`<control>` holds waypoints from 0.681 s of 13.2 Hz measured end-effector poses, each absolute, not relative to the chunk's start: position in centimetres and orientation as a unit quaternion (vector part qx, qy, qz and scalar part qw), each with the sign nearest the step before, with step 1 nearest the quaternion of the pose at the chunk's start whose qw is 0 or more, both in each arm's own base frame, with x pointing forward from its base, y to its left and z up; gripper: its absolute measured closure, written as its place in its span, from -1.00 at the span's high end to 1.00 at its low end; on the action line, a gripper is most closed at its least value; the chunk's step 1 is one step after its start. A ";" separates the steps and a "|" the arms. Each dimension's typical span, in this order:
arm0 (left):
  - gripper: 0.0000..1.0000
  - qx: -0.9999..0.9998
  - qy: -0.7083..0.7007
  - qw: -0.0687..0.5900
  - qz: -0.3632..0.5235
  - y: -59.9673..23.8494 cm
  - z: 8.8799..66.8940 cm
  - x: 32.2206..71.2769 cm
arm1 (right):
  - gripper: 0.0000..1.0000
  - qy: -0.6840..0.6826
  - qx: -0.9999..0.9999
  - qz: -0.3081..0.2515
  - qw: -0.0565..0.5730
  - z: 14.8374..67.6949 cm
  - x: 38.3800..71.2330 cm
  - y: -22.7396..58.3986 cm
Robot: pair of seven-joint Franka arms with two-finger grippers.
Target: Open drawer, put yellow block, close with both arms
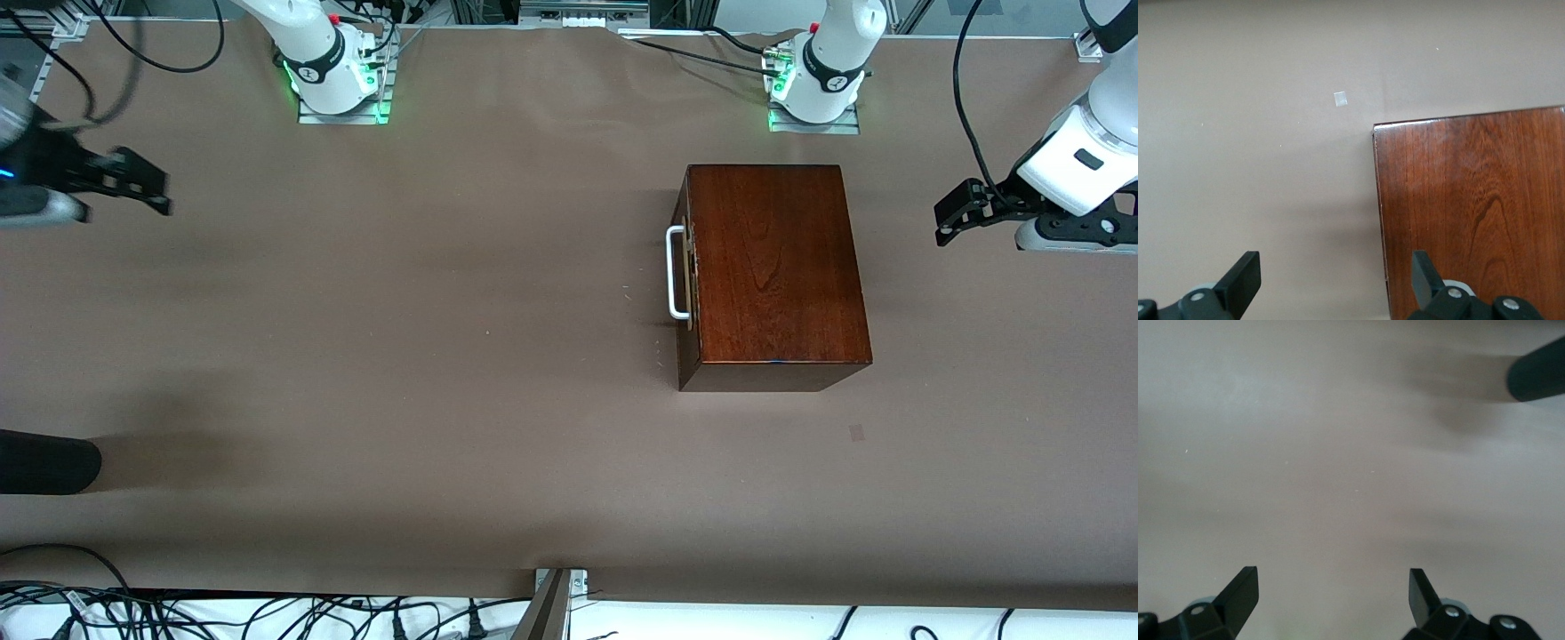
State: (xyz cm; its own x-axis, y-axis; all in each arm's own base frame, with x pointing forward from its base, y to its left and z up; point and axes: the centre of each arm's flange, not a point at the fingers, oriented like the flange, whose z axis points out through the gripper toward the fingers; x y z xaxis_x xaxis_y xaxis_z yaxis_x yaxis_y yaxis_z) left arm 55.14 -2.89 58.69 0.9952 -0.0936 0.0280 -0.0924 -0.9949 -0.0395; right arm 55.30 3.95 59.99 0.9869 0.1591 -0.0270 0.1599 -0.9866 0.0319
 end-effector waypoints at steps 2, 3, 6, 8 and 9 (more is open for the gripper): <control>1.00 -0.998 0.057 0.019 -0.014 -2.8 58.6 55.2 | 1.00 0.096 0.995 -0.013 0.018 59.7 55.3 6.0; 1.00 -0.998 0.059 0.019 -0.014 -2.8 58.6 55.2 | 1.00 0.096 0.995 -0.013 0.018 59.8 55.3 6.0; 1.00 -0.998 0.062 0.019 -0.012 -2.8 58.5 55.2 | 1.00 0.090 0.996 -0.012 0.018 59.9 55.4 5.3; 1.00 -0.998 0.063 0.019 -0.010 -2.8 58.4 55.2 | 1.00 0.078 0.997 -0.012 0.018 59.9 55.5 4.0; 1.00 -0.998 0.063 0.019 -0.009 -2.8 58.4 55.2 | 1.00 0.072 0.997 -0.013 0.017 59.9 55.5 3.3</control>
State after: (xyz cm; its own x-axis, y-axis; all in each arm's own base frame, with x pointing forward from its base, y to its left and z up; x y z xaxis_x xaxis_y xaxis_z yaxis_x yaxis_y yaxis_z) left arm 55.22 -2.77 58.35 0.9919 -0.1256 0.0162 -0.1249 -0.9914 -0.0400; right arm 55.51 3.29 59.86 0.9893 0.1432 -0.0277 0.1440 -0.9890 0.0330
